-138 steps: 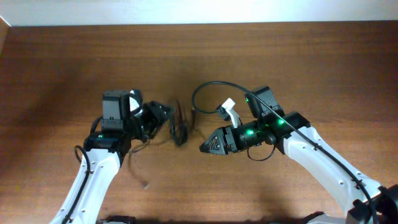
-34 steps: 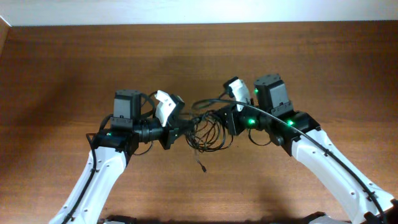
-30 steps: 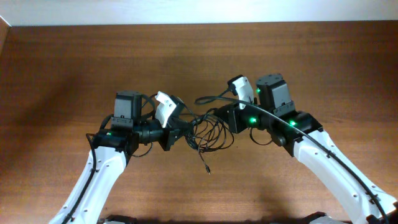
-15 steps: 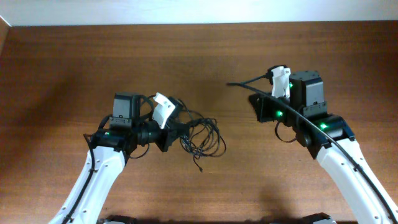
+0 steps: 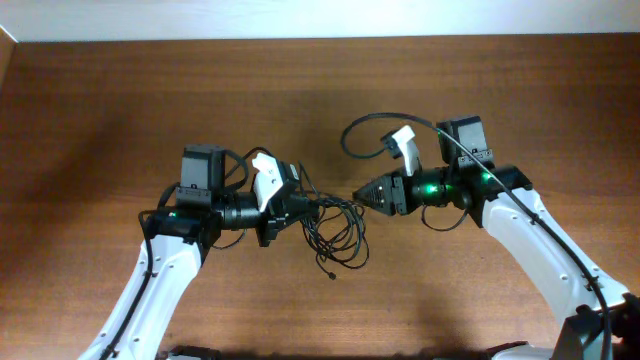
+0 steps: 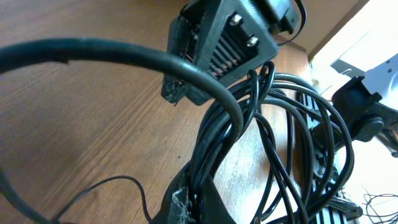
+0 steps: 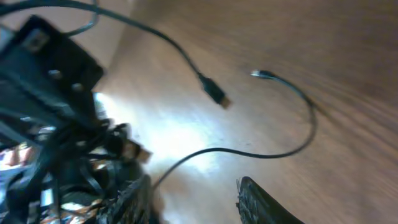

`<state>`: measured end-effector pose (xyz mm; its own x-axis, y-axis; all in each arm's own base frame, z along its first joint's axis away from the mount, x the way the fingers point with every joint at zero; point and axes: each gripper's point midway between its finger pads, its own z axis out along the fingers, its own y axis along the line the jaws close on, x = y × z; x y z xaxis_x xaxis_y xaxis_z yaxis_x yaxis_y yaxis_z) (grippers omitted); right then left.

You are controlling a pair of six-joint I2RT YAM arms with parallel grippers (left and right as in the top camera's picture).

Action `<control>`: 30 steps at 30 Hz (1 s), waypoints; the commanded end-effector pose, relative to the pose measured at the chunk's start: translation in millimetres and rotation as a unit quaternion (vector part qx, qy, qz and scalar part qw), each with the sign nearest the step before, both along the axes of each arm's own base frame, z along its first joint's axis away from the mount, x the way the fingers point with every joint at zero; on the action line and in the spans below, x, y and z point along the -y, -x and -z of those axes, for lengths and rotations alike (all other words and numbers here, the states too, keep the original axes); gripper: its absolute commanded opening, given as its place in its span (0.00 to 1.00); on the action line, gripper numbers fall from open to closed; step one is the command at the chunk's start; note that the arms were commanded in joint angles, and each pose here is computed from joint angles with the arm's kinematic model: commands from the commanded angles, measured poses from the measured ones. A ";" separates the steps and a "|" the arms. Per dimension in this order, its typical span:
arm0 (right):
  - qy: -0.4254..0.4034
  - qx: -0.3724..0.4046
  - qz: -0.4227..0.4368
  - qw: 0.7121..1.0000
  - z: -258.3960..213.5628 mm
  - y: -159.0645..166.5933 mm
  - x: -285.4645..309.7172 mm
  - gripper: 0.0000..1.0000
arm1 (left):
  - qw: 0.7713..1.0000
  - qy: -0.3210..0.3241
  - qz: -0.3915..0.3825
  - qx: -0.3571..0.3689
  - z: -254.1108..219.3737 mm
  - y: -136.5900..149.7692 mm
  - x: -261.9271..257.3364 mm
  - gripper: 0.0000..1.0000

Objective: Untangle cables

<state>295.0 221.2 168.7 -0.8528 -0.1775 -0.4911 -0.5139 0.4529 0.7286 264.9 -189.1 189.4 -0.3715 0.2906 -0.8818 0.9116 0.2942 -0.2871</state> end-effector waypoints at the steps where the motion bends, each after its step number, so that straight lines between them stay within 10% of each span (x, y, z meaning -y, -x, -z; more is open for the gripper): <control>1: -0.048 0.012 -0.041 0.998 -19.7 8.8 -8.5 0.45 | 1.000 0.008 0.007 0.025 -8.9 0.3 -0.1 0.00; 8: -0.147 0.036 -0.121 0.981 -51.7 33.1 -17.5 0.45 | 0.999 0.009 -0.027 0.036 -11.3 -14.4 -18.3 0.00; 27: -0.087 0.078 -0.107 0.987 -41.7 21.5 -50.6 0.45 | 0.999 0.036 -0.004 0.033 -19.6 -6.8 -13.8 0.00; 30: -0.066 0.075 -0.092 0.991 -34.7 18.2 -51.6 0.22 | 0.999 0.037 -0.004 0.033 -19.7 -6.7 -13.8 0.00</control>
